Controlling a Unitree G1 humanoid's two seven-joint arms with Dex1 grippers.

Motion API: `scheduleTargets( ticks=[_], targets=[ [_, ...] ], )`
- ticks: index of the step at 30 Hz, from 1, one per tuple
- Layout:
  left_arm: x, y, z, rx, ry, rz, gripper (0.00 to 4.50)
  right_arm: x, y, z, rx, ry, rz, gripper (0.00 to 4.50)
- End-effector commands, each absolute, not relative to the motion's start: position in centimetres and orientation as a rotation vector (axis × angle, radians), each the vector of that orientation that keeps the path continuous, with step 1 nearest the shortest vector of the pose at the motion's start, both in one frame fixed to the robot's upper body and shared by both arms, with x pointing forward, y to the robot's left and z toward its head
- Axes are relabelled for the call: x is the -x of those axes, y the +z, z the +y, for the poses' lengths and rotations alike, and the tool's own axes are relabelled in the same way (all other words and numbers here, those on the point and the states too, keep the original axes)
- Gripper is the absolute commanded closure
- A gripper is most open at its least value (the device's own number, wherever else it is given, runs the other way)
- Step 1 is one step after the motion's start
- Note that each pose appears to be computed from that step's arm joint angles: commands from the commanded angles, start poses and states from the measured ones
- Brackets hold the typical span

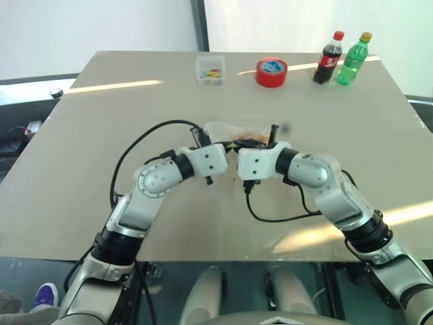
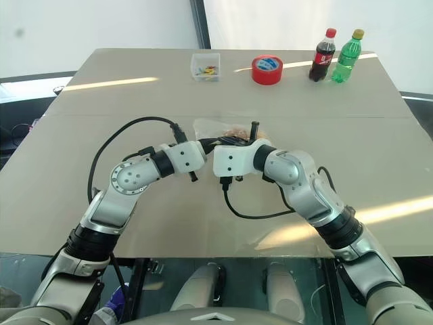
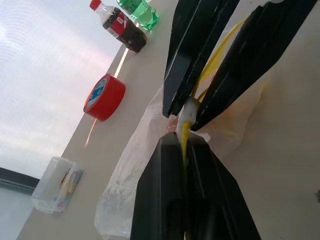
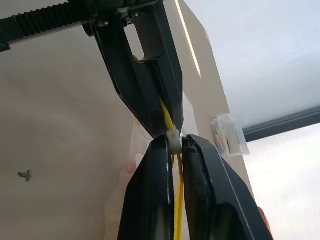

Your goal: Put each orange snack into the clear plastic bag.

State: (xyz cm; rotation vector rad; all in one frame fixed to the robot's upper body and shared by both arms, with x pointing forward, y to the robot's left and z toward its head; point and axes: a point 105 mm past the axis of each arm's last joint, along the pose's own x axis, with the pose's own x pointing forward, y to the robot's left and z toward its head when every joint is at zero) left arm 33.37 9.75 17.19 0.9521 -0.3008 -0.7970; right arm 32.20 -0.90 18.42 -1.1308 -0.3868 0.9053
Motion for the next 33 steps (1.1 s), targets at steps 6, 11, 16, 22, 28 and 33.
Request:
scheduleTargets(
  ticks=[6,11,16,22,28,33],
  targets=[
    [-33.0,18.5,9.4,-0.954,-0.789,-0.359,4.50,-31.6,20.5,-0.7,1.135,0.876,-0.477,4.30],
    [-32.9,18.5,9.2,-0.950,-0.790,-0.361,4.50,-31.5,20.5,-0.6,1.142,0.889,-0.486,4.30],
    [-32.9,18.5,9.2,-0.948,-0.787,-0.363,4.50,-31.4,20.3,-0.5,1.135,0.894,-0.476,4.30],
    [-33.0,19.3,9.7,-0.905,-0.750,-0.387,4.50,-32.3,19.8,-1.7,1.129,0.858,-0.425,4.30],
    [-33.8,21.1,10.8,-0.870,-0.655,-0.439,4.50,-33.9,18.7,-4.9,1.113,0.775,-0.291,4.30],
    [-33.7,21.8,11.0,-0.856,-0.643,-0.471,4.50,-34.7,18.0,-7.5,1.095,0.694,-0.207,4.30]
  ],
)
